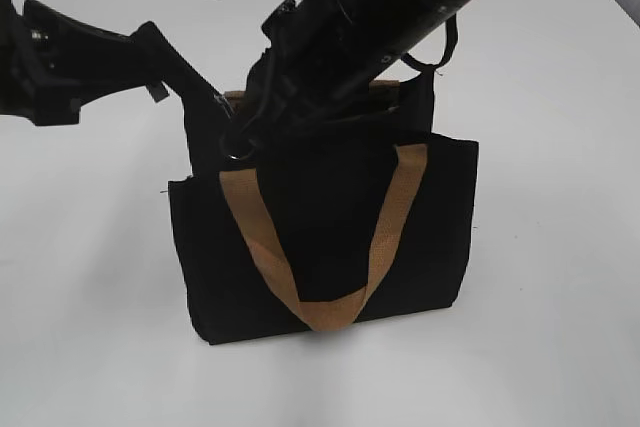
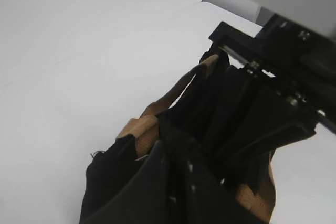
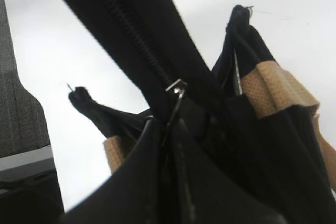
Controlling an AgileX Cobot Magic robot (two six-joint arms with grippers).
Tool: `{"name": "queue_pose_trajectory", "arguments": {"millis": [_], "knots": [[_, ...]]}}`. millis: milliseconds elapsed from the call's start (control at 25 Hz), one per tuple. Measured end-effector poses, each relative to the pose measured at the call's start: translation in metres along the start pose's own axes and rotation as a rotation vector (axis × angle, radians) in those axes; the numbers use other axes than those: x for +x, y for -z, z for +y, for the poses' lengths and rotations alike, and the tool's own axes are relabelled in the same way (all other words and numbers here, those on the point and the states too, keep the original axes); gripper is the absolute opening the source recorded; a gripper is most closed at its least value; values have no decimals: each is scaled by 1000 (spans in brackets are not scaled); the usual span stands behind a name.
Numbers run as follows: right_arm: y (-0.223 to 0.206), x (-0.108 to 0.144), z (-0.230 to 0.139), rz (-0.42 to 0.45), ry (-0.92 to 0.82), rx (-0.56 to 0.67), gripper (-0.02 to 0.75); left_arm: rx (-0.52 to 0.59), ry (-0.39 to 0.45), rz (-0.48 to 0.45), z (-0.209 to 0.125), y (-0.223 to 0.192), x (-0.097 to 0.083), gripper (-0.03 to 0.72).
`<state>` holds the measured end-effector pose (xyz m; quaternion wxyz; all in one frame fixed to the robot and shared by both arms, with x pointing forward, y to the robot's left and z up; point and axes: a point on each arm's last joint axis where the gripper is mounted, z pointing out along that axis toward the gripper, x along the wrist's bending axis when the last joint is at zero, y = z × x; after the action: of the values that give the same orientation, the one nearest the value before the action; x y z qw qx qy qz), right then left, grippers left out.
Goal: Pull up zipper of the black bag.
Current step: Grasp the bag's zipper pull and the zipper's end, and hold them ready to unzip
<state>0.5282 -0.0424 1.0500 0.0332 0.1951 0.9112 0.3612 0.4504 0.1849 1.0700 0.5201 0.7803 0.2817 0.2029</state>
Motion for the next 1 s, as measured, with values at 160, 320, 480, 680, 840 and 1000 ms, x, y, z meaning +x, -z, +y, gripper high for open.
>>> {"name": "queue_pose_trajectory", "arguments": {"millis": [160, 320, 480, 680, 840, 1000], "knots": [[11, 1, 2, -32, 52, 7, 13, 1, 0, 17, 0, 0, 2, 7], [19, 2, 2, -64, 81, 19, 11, 5, -5, 32, 0, 0, 3, 7], [25, 2, 2, -84, 89, 32, 4, 8, -7, 61, -1, 0, 6, 7], [29, -1, -3, -137, 92, 95, 2, 9, -9, 77, -1, 0, 7, 7], [30, -4, -6, -182, 82, 139, 2, 12, 6, 84, -1, 0, 7, 7], [32, -8, -13, -224, 60, 212, 0, 13, 14, 97, -1, 0, 8, 7]]}}
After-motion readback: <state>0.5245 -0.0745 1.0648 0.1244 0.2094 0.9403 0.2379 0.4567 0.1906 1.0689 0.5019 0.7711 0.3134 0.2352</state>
